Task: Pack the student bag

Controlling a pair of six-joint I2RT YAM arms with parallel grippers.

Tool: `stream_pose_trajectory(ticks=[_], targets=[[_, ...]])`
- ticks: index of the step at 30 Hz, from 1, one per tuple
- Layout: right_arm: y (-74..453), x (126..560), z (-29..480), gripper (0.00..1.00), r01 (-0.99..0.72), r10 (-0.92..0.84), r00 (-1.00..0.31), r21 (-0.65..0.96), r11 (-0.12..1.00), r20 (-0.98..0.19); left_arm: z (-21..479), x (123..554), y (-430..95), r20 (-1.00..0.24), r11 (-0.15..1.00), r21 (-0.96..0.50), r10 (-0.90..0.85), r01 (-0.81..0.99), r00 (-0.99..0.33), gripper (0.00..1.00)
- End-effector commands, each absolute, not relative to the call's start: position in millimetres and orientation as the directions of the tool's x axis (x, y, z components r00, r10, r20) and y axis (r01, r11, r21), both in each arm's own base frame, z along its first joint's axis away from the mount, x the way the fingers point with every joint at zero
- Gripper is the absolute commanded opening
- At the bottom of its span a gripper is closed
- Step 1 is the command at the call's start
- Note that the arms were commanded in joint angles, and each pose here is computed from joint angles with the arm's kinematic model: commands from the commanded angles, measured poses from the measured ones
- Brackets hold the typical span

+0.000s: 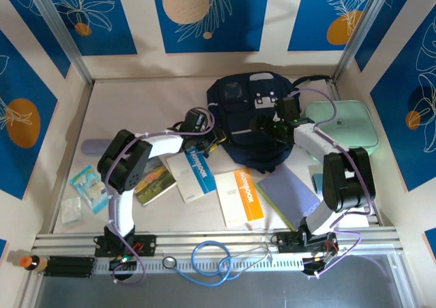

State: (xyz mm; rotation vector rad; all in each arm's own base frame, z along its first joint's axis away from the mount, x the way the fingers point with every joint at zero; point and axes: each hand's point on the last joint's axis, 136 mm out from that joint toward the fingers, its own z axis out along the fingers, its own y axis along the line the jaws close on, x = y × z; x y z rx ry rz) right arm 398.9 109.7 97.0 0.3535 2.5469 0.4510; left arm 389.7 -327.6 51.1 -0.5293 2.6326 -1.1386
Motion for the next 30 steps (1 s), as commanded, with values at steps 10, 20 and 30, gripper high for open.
stream_pose_trajectory(ticks=[10,20,30], targets=[[110.2,395.8,93.7,0.99,0.159,0.326,-0.834,0.372,0.914,-0.445,46.1,396.4,-343.3,-0.048,0.642,-0.731,-0.387,-0.231,-0.921,0.33],[107.2,391.4,97.4,0.99,0.165,0.337,-0.829,0.381,0.91,-0.446,39.4,399.5,-348.8,-0.033,0.634,-0.735,-0.386,-0.239,-0.922,0.24],[90.7,391.6,120.4,0.99,0.143,0.334,-0.781,0.371,0.918,-0.527,126.8,409.7,-328.1,-0.358,0.771,-0.627,-0.155,0.115,-0.921,0.04]])
